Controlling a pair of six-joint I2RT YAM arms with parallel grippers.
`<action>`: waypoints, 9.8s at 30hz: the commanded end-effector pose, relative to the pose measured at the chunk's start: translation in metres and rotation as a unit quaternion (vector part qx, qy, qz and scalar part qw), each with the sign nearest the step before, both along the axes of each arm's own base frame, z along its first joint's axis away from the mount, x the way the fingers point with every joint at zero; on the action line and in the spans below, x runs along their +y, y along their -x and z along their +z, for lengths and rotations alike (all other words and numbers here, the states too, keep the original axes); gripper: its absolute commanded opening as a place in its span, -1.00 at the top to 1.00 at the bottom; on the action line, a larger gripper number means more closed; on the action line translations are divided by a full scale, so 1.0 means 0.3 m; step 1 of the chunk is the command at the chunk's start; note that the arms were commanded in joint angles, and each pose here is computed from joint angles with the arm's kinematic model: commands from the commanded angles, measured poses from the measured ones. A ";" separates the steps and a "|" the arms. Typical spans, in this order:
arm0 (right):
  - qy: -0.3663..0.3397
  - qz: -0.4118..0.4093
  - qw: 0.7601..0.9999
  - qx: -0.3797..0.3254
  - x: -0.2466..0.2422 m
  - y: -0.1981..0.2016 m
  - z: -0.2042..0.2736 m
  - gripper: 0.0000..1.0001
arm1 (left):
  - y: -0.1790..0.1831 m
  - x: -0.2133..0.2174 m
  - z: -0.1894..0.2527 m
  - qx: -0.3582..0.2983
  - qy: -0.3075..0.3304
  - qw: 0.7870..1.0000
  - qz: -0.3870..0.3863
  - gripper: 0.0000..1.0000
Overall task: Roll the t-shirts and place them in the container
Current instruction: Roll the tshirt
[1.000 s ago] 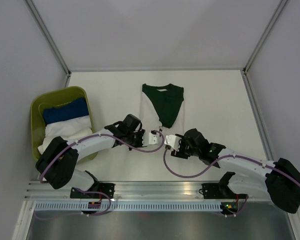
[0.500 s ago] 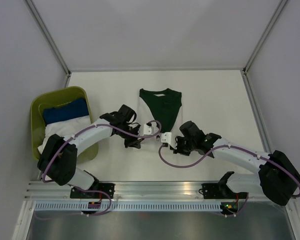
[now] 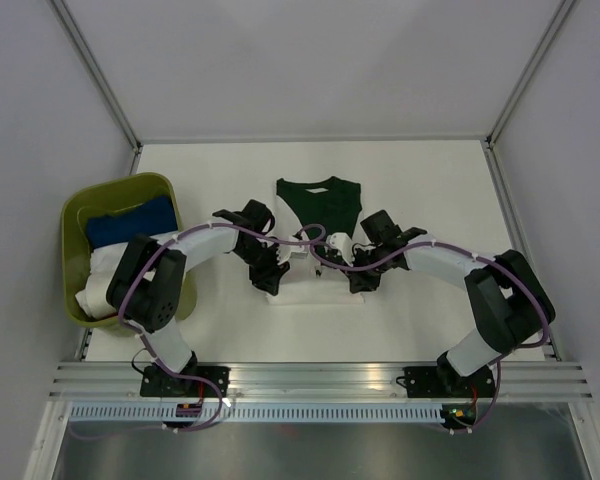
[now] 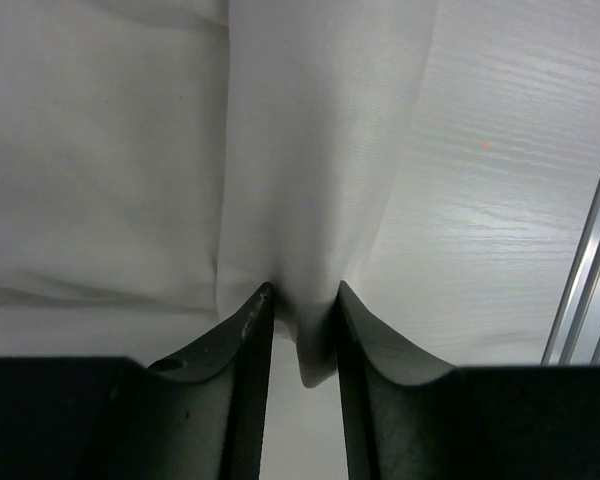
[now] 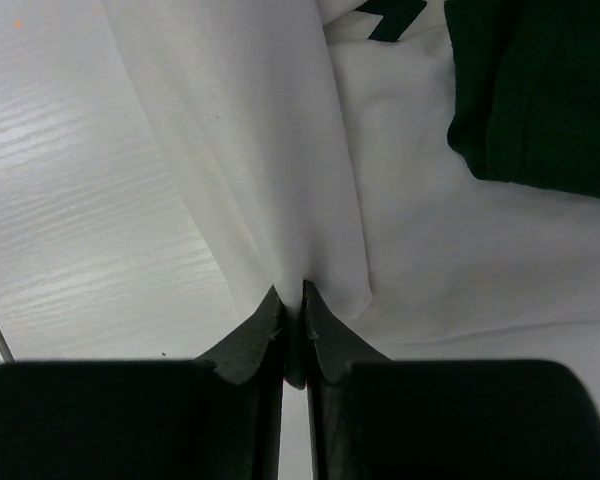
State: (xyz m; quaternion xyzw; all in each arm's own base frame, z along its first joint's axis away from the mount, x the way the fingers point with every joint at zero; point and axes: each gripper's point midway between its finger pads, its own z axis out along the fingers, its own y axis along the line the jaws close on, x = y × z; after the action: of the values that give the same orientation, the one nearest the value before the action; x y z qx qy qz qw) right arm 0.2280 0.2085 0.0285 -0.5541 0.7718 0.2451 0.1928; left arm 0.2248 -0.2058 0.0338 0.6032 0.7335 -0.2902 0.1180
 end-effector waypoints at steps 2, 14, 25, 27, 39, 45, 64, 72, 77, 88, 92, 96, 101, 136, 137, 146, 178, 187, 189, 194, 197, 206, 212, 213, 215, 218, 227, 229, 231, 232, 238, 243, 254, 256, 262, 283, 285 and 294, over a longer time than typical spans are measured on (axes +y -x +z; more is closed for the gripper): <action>-0.006 -0.037 0.999 0.002 -0.015 -0.065 0.017 0.59 | -0.115 -0.004 0.017 -0.050 -0.016 0.998 0.041 0.27; -0.058 -0.159 0.977 -0.131 -0.115 -0.168 0.193 0.17 | -0.139 -0.066 0.056 -0.022 0.017 0.995 0.091 0.83; 0.061 0.013 0.916 -0.395 -0.089 0.010 0.153 -0.16 | -0.184 -0.089 0.067 -0.019 0.018 0.994 0.104 0.87; 0.079 0.020 0.907 -0.412 -0.074 0.011 0.132 -0.18 | -0.190 -0.091 0.069 -0.020 0.017 0.994 0.106 0.86; 0.144 -0.038 0.909 -0.389 -0.054 -0.089 -0.030 -0.18 | -0.189 -0.083 0.064 -0.020 0.009 0.996 0.087 0.76; 0.136 -0.031 0.926 -0.351 -0.065 -0.077 -0.069 0.99 | -0.207 -0.065 0.100 -0.028 0.029 0.997 0.065 0.49; -0.129 0.053 0.989 0.044 0.127 0.156 0.156 0.99 | -0.081 -0.008 0.279 -0.344 0.130 0.921 -0.128 -0.41; -0.142 -0.010 0.985 0.099 0.109 0.075 0.142 0.99 | 0.020 -0.076 0.183 -0.381 0.122 0.904 -0.148 -0.50; -0.138 -0.024 0.986 0.092 0.090 0.054 0.136 0.99 | 0.001 -0.072 0.099 -0.411 0.087 0.895 -0.148 -0.47; -0.115 -0.026 0.989 0.094 0.068 0.055 0.123 0.99 | -0.094 -0.046 0.002 -0.356 0.000 0.930 -0.087 0.93; -0.091 -0.032 0.991 0.096 0.032 0.079 0.147 0.99 | 0.035 -0.021 0.063 -0.218 0.039 0.970 -0.097 0.95; -0.102 -0.020 0.990 0.100 0.030 0.114 0.167 0.99 | 0.169 -0.006 0.196 -0.026 0.136 0.985 -0.102 0.95; -0.103 -0.078 0.987 0.099 0.003 0.002 0.145 0.70 | 0.074 -0.008 0.181 0.051 0.114 0.991 -0.046 0.95; -0.100 -0.442 0.871 0.189 -0.138 -0.076 -0.034 0.94 | -0.222 -0.005 0.049 0.033 0.047 0.994 0.088 0.73; -0.094 -0.435 0.879 0.174 -0.149 -0.079 -0.041 0.85 | -0.231 -0.007 0.043 0.040 0.042 0.993 0.107 0.86; -0.099 -0.398 0.908 -0.089 -0.256 -0.213 0.250 0.06 | -0.257 0.008 0.012 0.030 0.006 0.989 0.142 0.72; 0.110 -0.035 0.953 -0.281 0.099 0.052 0.033 0.99 | -0.235 -0.049 0.152 -0.032 0.059 0.995 0.079 0.10; -0.075 0.000 0.997 -0.024 0.127 0.174 0.146 0.99 | -0.115 -0.019 0.292 -0.217 0.141 0.961 -0.096 -0.43; -0.107 0.007 0.994 0.029 0.133 0.201 0.154 0.99 | -0.099 -0.026 0.304 -0.263 0.160 0.944 -0.117 -0.65; -0.156 -0.028 0.984 0.083 0.126 0.175 0.168 0.99 | -0.089 -0.026 0.237 -0.325 0.136 0.925 -0.144 -0.77; -0.175 -0.055 0.979 0.092 0.100 0.134 0.178 0.99 | -0.039 -0.038 0.159 -0.340 0.127 0.915 -0.176 -0.71; -0.169 -0.068 0.978 0.097 0.079 0.111 0.170 0.99 | -0.162 -0.044 0.061 -0.404 0.064 0.901 -0.148 -0.24; -0.147 -0.071 0.982 0.092 0.058 0.108 0.157 0.99 | -0.158 -0.039 0.059 -0.372 0.055 0.917 -0.135 0.95; -0.152 -0.073 0.982 0.088 0.061 0.106 0.174 0.99 | -0.146 -0.039 0.072 -0.360 0.057 0.921 -0.140 0.95; -0.166 -0.088 0.978 0.089 0.071 0.101 0.221 0.99 | -0.067 -0.033 0.133 -0.277 0.080 0.945 -0.157 0.95; -0.186 -0.115 0.971 0.097 0.084 0.102 0.270 0.99 | 0.082 -0.020 0.243 -0.128 0.114 0.968 -0.182 0.95; -0.173 -0.281 0.920 0.210 0.014 0.135 0.158 0.99 | 0.028 -0.042 0.236 0.035 0.109 0.988 -0.101 0.95; -0.192 -0.312 0.908 0.204 -0.023 0.083 0.157 0.99 | -0.026 -0.044 0.196 0.053 0.096 0.991 -0.078 0.86; -0.198 -0.321 0.903 0.206 -0.039 0.054 0.143 0.99 | -0.066 -0.049 0.175 0.063 0.087 0.992 -0.064 0.78; -0.201 -0.324 0.900 0.212 -0.049 0.041 0.137 0.99 | -0.102 -0.054 0.177 0.060 0.078 0.994 -0.054 0.74; -0.169 -0.348 0.892 0.236 -0.090 -0.039 0.062 0.69 | -0.175 -0.044 0.082 0.073 0.032 0.996 -0.043 0.66; -0.172 -0.373 0.892 0.188 -0.165 -0.119 0.096 0.12 | -0.177 -0.052 0.063 0.084 0.029 0.995 -0.040 0.62; -0.224 -0.389 0.887 0.107 -0.089 -0.084 0.130 -0.24 | -0.194 -0.082 0.075 0.081 0.038 0.995 -0.038 0.50; -0.223 -0.406 0.880 0.101 -0.071 -0.116 0.109 -0.23 | -0.188 -0.090 0.074 0.079 0.037 0.995 -0.045 0.36; -0.233 -0.429 0.867 0.097 -0.069 -0.163 0.113 0.99 | -0.245 -0.093 0.117 0.062 0.051 0.997 -0.011 0.13; -0.137 -0.542 0.803 0.204 -0.173 -0.142 -0.009 0.99 | -0.322 -0.080 0.324 -0.399 0.059 0.913 -0.060 -0.10; -0.145 -0.550 0.797 0.203 -0.170 -0.153 0.004 0.98 | -0.283 -0.106 0.319 -0.426 0.069 0.897 -0.092 -0.23; -0.148 -0.525 0.815 0.194 -0.159 -0.170 0.018 0.94 | -0.184 -0.153 0.084 -0.431 0.016 0.883 -0.183 -0.57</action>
State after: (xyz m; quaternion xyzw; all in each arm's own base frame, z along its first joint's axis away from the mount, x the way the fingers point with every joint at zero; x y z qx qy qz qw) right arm 0.2686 0.1675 0.0313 0.0363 0.9172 0.3405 0.2035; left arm 0.2566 -0.2442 0.0604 0.7693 0.5268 -0.0874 0.3508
